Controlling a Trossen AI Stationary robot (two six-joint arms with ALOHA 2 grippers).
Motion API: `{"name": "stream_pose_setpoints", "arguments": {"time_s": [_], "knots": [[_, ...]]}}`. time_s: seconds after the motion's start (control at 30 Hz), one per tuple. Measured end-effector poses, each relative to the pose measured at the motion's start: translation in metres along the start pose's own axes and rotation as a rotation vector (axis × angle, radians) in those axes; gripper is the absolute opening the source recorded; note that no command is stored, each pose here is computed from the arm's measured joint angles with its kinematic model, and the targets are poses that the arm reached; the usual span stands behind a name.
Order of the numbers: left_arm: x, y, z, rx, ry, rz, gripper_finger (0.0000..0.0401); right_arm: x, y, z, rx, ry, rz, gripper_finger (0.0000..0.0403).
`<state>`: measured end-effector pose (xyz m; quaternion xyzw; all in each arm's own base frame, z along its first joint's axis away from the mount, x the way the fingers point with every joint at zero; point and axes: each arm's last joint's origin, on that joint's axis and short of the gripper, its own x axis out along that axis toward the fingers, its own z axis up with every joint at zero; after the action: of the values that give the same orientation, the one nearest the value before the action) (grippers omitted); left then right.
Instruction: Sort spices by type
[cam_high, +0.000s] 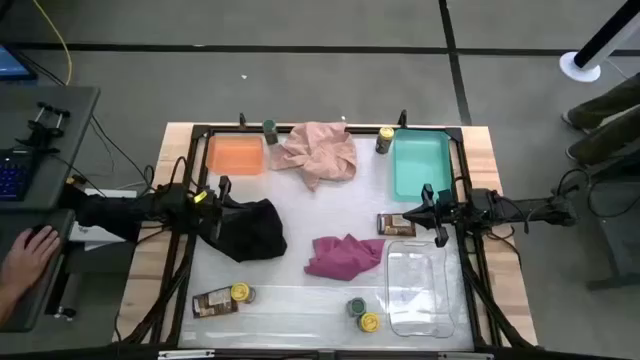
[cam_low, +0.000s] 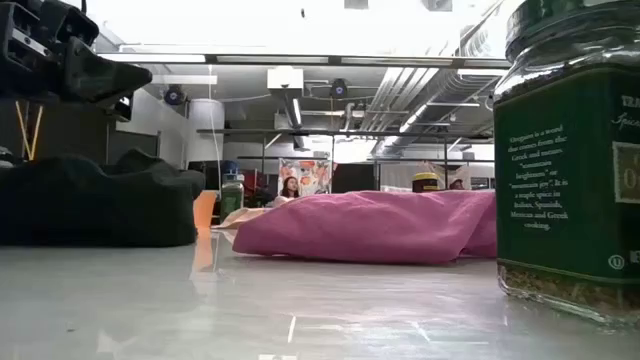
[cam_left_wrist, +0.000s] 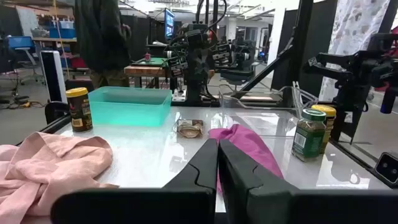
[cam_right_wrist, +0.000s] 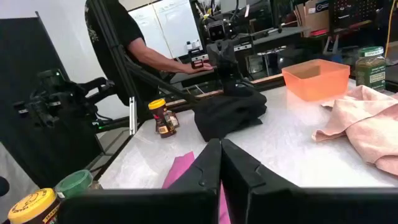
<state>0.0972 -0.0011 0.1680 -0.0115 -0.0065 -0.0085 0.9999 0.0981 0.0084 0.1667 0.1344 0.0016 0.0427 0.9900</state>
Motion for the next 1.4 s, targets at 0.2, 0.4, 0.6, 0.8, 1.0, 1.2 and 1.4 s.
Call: {"name": "stream_pose_setpoints", "arguments": {"time_s": [0.2, 0.4, 0.6, 0.8, 1.0, 1.2, 1.4], "knots": [[0.0000, 0.0000, 0.0000, 0.000, 0.000, 0.000, 0.0001, 0.0000, 0.0001, 0.0001, 0.001, 0.000, 0.000, 0.0001], [0.0000, 0.0000, 0.0000, 0.000, 0.000, -0.001, 0.0001, 0.0000, 0.0000, 0.0000, 0.002, 0.000, 0.000, 0.0001], [0.0000, 0.0000, 0.0000, 0.000, 0.000, 0.000, 0.0001, 0.0000, 0.0000, 0.0001, 0.000, 0.000, 0.000, 0.0001], [0.0000, 0.0000, 0.0001, 0.000, -0.001, 0.000, 0.0001, 0.0000, 0.0000, 0.0000, 0.001, 0.000, 0.000, 0.0001], [0.0000, 0.0000, 0.0000, 0.000, 0.000, -0.001, 0.0001, 0.0000, 0.0000, 0.0000, 0.002, 0.000, 0.000, 0.0001], [0.0000, 0.0000, 0.0000, 0.000, 0.000, -0.001, 0.0001, 0.0000, 0.0000, 0.0001, 0.001, 0.000, 0.000, 0.0001], [0.0000, 0.0000, 0.0001, 0.000, -0.001, -0.001, 0.0001, 0.0000, 0.0000, 0.0000, 0.000, 0.000, 0.000, 0.0001]]}}
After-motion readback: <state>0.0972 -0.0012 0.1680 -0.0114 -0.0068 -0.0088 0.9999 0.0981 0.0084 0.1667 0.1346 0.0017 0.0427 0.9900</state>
